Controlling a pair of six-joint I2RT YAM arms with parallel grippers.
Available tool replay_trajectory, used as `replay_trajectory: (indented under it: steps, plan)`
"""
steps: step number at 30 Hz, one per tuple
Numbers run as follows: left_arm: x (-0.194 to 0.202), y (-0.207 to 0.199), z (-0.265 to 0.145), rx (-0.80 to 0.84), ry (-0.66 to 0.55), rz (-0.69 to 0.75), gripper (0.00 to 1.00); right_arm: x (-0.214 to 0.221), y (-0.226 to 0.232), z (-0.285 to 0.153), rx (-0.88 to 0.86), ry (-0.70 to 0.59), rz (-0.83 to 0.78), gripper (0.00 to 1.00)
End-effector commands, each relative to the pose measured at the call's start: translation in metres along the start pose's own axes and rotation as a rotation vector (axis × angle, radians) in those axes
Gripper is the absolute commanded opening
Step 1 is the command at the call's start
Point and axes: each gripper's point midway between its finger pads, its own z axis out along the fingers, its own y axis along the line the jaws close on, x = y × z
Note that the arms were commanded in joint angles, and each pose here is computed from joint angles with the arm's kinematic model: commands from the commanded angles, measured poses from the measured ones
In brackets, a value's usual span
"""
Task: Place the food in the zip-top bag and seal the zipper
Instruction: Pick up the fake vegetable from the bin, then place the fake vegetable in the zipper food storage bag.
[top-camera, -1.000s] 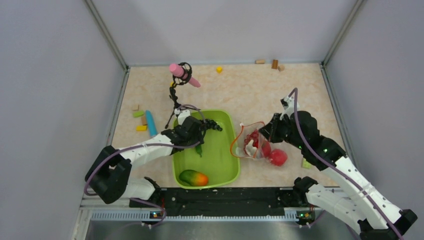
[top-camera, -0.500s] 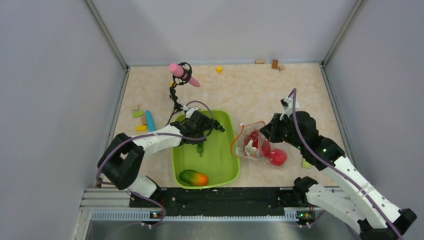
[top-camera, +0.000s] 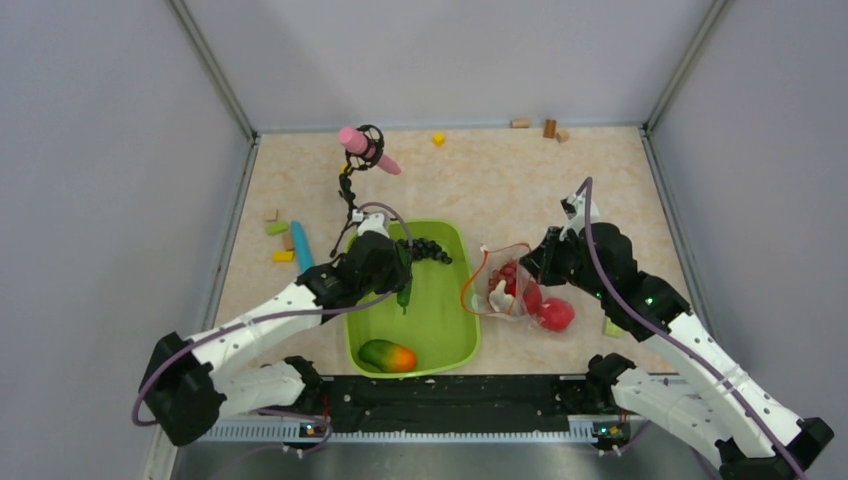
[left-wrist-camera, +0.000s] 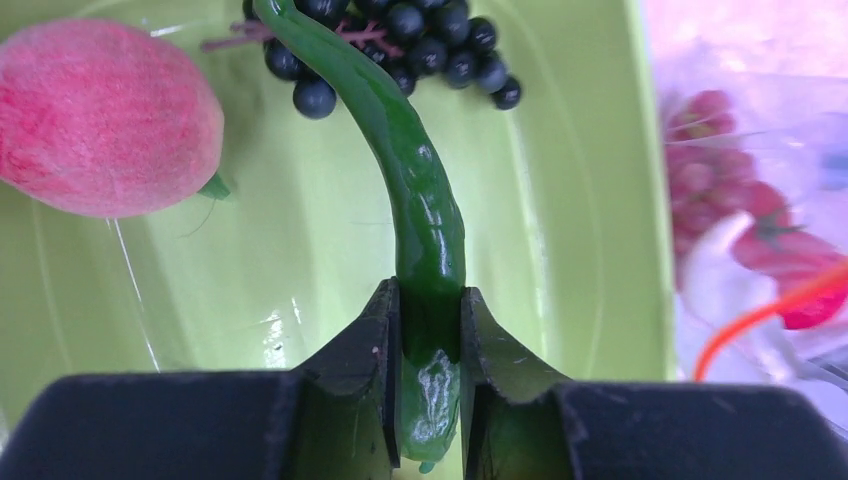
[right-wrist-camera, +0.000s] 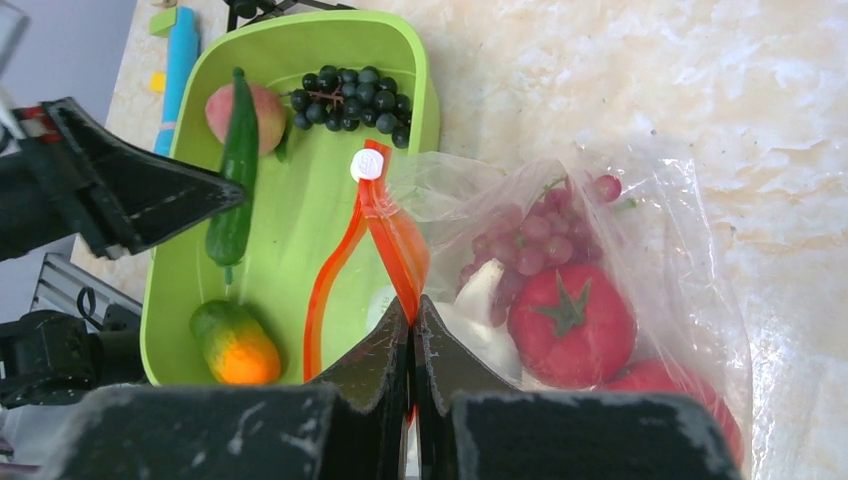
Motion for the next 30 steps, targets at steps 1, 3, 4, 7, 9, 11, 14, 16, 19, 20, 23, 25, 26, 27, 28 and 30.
replay_trajectory:
  steps: [1,3,4,7,9,11,14,16,19,20,23,25,26,27,28,30]
  plan:
    - [-0.023,-0.028,-0.025,0.178,-0.111,0.016,0.00,-0.013,0.007,-0.003,-0.034,-0.055,0.001,0.00]
    - [-0.029,-0.041,-0.037,0.258,-0.137,0.034,0.00,-0.013,0.011,-0.005,-0.056,-0.053,0.003,0.00]
    - [-0.030,-0.048,-0.043,0.309,-0.150,0.053,0.00,-0.014,0.014,-0.006,-0.072,-0.052,0.003,0.00]
    - [-0.036,-0.075,-0.065,0.490,-0.197,0.115,0.00,-0.013,0.026,-0.010,-0.133,-0.037,-0.001,0.00]
    - [-0.045,-0.097,-0.086,0.625,-0.256,0.153,0.00,-0.014,0.034,-0.013,-0.172,-0.025,-0.005,0.00]
    - [-0.055,-0.120,-0.108,0.760,-0.324,0.195,0.00,-0.016,0.040,-0.017,-0.196,-0.019,-0.004,0.00]
    - [-0.059,-0.154,-0.144,0.973,-0.383,0.302,0.00,-0.018,0.049,-0.025,-0.223,0.003,0.010,0.00]
    - [-0.057,-0.170,-0.160,1.060,-0.380,0.376,0.00,-0.020,0.056,-0.031,-0.249,0.017,0.020,0.00]
    - [-0.052,-0.190,-0.176,1.157,-0.388,0.466,0.00,-0.022,0.069,-0.039,-0.303,0.052,0.033,0.00]
    - [-0.049,-0.196,-0.182,1.189,-0.399,0.496,0.00,-0.024,0.075,-0.042,-0.324,0.059,0.035,0.00]
    - [-0.034,-0.207,-0.195,1.281,-0.427,0.584,0.00,-0.025,0.086,-0.048,-0.374,0.086,0.048,0.00]
    - [-0.024,-0.212,-0.203,1.338,-0.464,0.620,0.00,-0.023,0.092,-0.049,-0.399,0.112,0.062,0.00]
    - [-0.021,-0.214,-0.205,1.359,-0.484,0.631,0.00,-0.022,0.095,-0.051,-0.415,0.126,0.070,0.00]
    - [-0.018,-0.214,-0.205,1.368,-0.496,0.639,0.00,-0.021,0.097,-0.050,-0.424,0.139,0.080,0.00]
    - [-0.016,-0.214,-0.204,1.368,-0.509,0.643,0.00,-0.020,0.100,-0.050,-0.436,0.150,0.092,0.00]
    - [-0.014,-0.215,-0.197,1.348,-0.534,0.635,0.00,-0.019,0.106,-0.051,-0.468,0.164,0.111,0.00]
